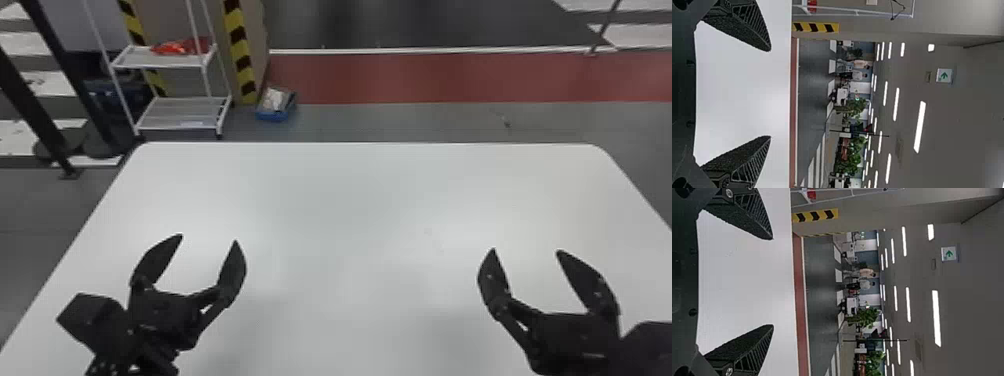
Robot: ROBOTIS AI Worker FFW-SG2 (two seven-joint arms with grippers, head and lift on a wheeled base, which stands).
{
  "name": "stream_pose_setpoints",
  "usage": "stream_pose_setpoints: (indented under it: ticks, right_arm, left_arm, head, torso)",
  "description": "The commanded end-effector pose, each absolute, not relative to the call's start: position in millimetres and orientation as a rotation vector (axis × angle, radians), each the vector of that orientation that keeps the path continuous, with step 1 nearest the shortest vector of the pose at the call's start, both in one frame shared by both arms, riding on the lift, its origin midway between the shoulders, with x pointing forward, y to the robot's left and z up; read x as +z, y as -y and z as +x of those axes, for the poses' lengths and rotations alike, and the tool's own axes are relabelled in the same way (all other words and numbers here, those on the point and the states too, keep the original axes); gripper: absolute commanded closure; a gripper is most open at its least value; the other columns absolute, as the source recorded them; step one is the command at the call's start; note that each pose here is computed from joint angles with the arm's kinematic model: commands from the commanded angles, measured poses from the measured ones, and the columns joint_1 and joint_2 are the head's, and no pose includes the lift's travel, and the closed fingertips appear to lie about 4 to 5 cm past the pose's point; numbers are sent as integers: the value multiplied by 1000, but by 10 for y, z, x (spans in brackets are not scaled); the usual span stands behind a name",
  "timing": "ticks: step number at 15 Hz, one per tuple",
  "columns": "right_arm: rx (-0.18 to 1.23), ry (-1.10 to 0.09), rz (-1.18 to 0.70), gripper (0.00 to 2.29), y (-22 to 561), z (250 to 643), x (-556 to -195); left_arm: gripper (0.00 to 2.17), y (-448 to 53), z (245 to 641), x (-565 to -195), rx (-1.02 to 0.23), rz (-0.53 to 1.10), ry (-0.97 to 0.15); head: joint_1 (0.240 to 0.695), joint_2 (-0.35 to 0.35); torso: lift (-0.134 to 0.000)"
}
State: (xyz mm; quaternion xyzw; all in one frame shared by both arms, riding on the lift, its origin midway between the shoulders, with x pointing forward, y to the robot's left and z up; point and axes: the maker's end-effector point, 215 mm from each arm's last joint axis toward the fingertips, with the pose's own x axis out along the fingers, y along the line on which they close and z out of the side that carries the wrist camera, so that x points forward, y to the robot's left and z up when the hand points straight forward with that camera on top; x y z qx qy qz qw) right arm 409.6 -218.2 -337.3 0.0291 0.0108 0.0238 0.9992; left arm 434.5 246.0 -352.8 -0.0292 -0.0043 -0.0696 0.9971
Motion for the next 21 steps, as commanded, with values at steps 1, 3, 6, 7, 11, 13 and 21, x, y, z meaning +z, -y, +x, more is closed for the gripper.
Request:
stream_pose_setpoints:
  ticks: [1,3,6,7,11,13,21]
  right_arm:
    - [49,-22,59,76,2173,4101,-3371]
    - [49,-19,59,76,2174,4106,-3364]
    - [45,-17,57,76,2199,4083,-3359]
    - [43,-16,57,76,2206,4085,-3350]
    - [42,-14,57,76,2207,4060,-3354]
    - [42,-14,59,76,2206,4052,-3349]
    - [30,-6,63,76,2240,4004,-3336]
  left_arm:
    - [83,-2449,4348,-3525,-142,-58,9]
    - [83,-2462,4353,-3525,-141,-55,9]
    - [83,-2494,4367,-3507,-142,-48,12]
    - [83,-2485,4371,-3501,-143,-49,13]
    - [83,-2478,4366,-3536,-144,-57,7]
    - [83,-2477,4367,-3518,-144,-56,12]
    - [83,-2461,4355,-3534,-146,-60,8]
  head:
    - [695,37]
    - [695,37]
    - [695,38]
    - [695,38]
    - [695,38]
    - [695,37]
    - [695,34]
  torso:
    - [-123]
    - [-123]
    - [-123]
    - [-123]
    - [-123]
    - [-123]
    - [-123]
